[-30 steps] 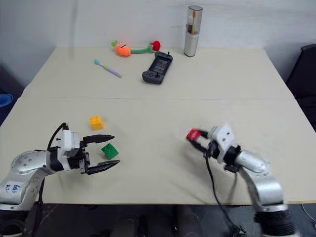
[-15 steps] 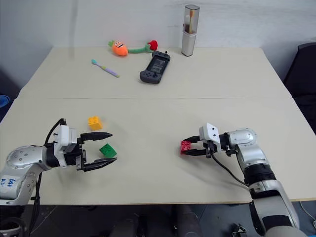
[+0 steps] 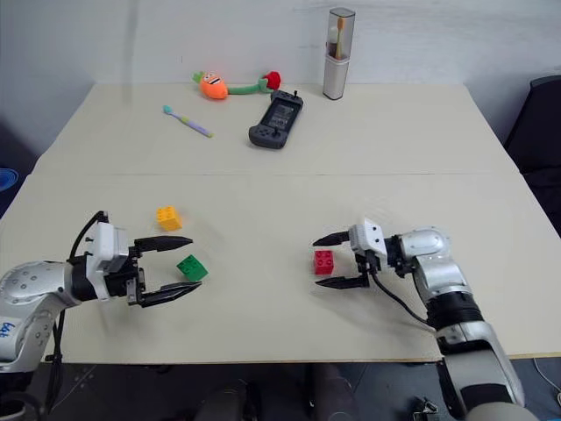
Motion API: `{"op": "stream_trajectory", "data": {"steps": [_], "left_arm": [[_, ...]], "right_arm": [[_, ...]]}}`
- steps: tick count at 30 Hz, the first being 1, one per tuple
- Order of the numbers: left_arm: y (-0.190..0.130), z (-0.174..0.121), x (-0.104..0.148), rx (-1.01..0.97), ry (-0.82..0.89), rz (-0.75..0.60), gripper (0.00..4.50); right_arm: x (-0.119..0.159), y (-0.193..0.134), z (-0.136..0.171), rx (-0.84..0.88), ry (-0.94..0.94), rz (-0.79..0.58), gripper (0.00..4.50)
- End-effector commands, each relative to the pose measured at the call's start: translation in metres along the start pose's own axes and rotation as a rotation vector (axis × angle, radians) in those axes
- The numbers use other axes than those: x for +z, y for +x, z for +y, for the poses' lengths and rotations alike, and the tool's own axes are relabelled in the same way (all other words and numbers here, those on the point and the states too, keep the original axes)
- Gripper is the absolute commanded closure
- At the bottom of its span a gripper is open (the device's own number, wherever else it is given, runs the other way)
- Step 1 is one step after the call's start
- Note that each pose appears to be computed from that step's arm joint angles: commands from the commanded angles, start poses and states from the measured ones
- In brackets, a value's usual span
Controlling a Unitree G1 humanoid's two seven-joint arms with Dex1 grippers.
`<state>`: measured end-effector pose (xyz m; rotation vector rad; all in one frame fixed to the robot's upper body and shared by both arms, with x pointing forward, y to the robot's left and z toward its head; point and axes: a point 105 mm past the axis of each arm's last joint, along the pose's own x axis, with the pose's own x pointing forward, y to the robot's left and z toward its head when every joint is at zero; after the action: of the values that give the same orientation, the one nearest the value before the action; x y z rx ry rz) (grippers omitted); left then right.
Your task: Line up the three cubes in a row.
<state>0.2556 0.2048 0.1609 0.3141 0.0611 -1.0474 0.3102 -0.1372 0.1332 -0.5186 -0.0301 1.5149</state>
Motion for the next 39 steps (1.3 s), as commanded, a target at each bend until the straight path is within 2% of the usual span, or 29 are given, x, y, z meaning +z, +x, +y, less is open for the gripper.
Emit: {"op": "stream_trajectory", "data": {"steps": [1,5,7,10,11,13,15,22,31,34,39], "left_arm": [[-0.024,0.011,0.002,0.122,-0.014,-0.023,0.00],[-0.103,0.026,-0.039,0.464,-0.136,0.055,0.00],[-0.131,0.025,-0.057,0.565,-0.200,0.085,0.00],[-0.146,0.018,-0.072,0.582,-0.237,0.133,0.00],[-0.148,0.016,-0.076,0.577,-0.247,0.145,0.00],[-0.142,0.009,-0.079,0.529,-0.274,0.143,0.00],[-0.129,0.004,-0.075,0.475,-0.272,0.121,0.00],[-0.046,0.000,-0.046,0.365,-0.265,-0.049,0.00],[0.017,0.004,-0.062,0.342,-0.204,-0.020,0.00],[0.020,0.003,-0.068,0.353,-0.179,-0.005,0.59],[0.029,0.004,-0.067,0.358,-0.185,-0.032,2.18]], "right_arm": [[0.024,-0.013,0.003,-0.036,-0.059,-0.049,0.02],[0.046,-0.030,0.014,-0.266,-0.101,-0.189,0.02],[0.057,-0.038,0.025,-0.363,-0.174,-0.340,0.02],[0.049,-0.042,0.031,-0.460,-0.194,-0.337,0.02],[0.045,-0.039,0.038,-0.418,-0.159,-0.326,0.02],[0.040,-0.033,0.053,-0.286,-0.053,-0.341,0.02],[0.041,-0.031,0.058,-0.229,-0.024,-0.349,0.02],[0.056,-0.023,0.054,-0.174,-0.063,-0.364,0.02],[0.063,-0.015,0.049,-0.181,-0.058,-0.368,0.02],[0.065,-0.015,0.049,-0.184,-0.058,-0.366,0.00],[0.064,-0.022,0.049,-0.223,-0.060,-0.338,0.00]]}}
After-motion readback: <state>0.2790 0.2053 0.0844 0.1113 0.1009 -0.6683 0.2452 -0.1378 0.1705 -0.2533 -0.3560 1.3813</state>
